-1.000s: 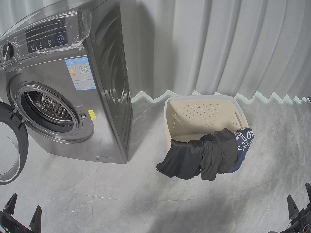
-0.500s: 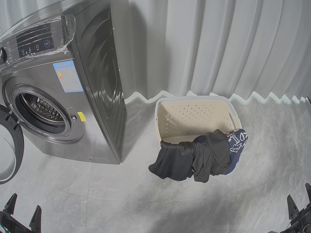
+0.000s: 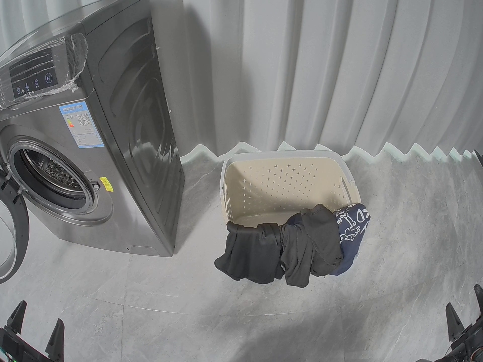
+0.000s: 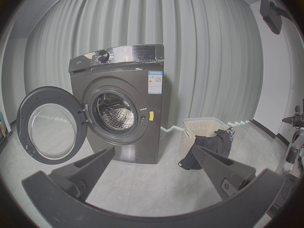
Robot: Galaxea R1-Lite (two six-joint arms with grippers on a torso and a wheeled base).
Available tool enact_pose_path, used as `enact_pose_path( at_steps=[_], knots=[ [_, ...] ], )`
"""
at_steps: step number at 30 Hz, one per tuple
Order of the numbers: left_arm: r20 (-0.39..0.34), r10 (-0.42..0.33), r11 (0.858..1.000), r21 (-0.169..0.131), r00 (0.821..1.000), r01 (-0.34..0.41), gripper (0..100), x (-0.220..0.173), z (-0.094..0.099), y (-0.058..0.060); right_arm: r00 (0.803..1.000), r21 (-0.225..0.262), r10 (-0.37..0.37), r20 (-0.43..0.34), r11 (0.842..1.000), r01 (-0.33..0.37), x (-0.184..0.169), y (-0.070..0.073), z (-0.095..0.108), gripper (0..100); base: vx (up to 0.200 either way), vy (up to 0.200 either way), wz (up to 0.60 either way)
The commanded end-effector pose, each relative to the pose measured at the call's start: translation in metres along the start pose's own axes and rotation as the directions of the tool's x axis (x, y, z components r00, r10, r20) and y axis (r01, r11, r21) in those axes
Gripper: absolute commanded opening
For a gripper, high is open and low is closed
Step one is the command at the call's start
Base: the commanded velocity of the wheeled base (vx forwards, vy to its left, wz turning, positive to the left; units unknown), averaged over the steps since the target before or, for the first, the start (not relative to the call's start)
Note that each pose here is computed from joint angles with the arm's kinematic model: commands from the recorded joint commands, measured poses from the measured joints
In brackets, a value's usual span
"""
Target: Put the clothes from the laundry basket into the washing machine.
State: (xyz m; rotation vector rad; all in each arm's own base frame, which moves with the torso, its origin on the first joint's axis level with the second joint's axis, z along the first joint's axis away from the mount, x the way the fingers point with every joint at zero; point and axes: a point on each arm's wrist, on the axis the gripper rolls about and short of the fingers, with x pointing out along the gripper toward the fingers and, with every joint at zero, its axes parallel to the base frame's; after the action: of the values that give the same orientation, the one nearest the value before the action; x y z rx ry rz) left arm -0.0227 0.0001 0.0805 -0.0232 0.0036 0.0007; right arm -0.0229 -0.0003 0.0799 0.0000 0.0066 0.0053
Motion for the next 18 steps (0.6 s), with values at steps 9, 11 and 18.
enact_pose_path(
  at_steps=[9,11,18],
  knots=[
    [-0.001,0.001,1.000,0.000,1.000,-0.001,100,0.0001,-0.0048,0.0001,1.000,0.000,0.001,0.000,1.000,-0.001,0.0000,0.0000,-0.0048,100,0.000,-0.089,0.00],
    [-0.001,0.001,1.000,0.000,1.000,-0.001,100,0.0001,-0.0048,0.0001,1.000,0.000,0.001,0.000,1.000,-0.001,0.0000,0.0000,-0.0048,100,0.000,-0.200,0.00],
    [-0.001,0.001,1.000,-0.001,1.000,-0.001,100,0.0001,-0.0048,0.0001,1.000,0.000,0.001,0.000,1.000,-0.001,0.0000,0.0000,-0.0048,100,0.000,-0.200,0.00]
  ],
)
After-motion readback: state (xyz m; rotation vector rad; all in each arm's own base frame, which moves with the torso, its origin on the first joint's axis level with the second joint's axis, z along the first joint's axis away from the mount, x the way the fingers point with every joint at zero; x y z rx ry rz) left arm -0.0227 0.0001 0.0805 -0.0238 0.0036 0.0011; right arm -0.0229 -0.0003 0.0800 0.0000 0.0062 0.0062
